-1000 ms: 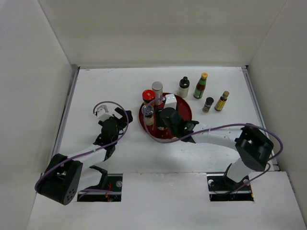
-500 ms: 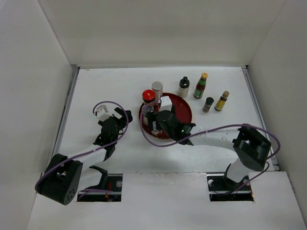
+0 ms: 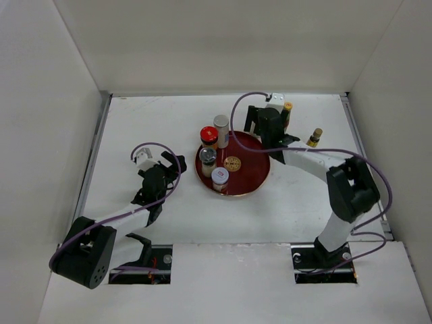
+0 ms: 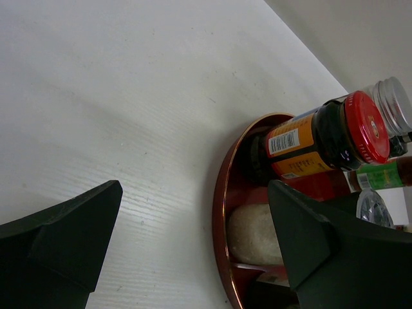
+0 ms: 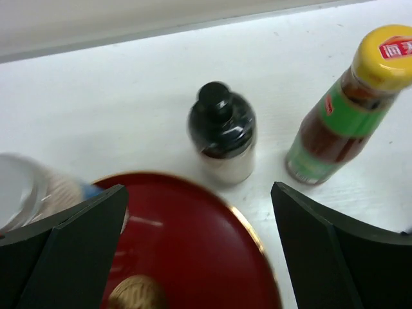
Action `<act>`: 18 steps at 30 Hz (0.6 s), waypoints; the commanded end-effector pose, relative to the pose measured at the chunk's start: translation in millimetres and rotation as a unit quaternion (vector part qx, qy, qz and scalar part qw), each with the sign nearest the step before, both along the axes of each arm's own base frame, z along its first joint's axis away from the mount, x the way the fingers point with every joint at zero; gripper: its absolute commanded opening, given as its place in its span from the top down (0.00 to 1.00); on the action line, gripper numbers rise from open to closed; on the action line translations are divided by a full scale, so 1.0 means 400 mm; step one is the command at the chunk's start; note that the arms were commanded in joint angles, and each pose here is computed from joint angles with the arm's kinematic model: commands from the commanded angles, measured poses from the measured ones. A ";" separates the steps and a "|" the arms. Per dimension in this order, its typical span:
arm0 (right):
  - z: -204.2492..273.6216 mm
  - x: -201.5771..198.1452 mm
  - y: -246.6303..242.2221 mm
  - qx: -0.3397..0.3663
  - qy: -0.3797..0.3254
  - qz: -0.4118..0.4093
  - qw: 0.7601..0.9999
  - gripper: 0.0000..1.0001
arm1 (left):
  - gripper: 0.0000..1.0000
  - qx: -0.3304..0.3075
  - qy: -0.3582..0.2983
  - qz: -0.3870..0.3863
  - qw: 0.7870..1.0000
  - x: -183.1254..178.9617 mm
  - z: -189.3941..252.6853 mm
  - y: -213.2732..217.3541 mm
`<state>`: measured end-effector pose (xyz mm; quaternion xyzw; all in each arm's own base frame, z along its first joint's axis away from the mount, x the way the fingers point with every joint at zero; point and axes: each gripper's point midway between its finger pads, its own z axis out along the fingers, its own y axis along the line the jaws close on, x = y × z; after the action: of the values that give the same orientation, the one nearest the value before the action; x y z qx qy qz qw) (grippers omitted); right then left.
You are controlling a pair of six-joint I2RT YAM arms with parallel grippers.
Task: Organize the condiment bottles
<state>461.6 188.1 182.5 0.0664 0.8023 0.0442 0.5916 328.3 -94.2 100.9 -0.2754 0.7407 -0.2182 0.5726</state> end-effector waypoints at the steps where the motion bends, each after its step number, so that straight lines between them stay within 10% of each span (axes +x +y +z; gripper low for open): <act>1: 0.046 0.090 -0.004 -0.002 -0.031 0.000 1.000 0.00 | 0.00 -0.016 -0.028 -0.002 0.999 0.012 0.041 -0.007; 18: -0.063 0.233 -0.020 -0.025 0.014 0.010 1.000 0.02 | 0.00 -0.017 -0.029 -0.010 0.999 0.014 0.040 -0.019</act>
<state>545.6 172.3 149.5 0.0528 0.8169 0.0205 0.5740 327.7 -97.8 98.7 -0.2709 0.7442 -0.2216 0.5688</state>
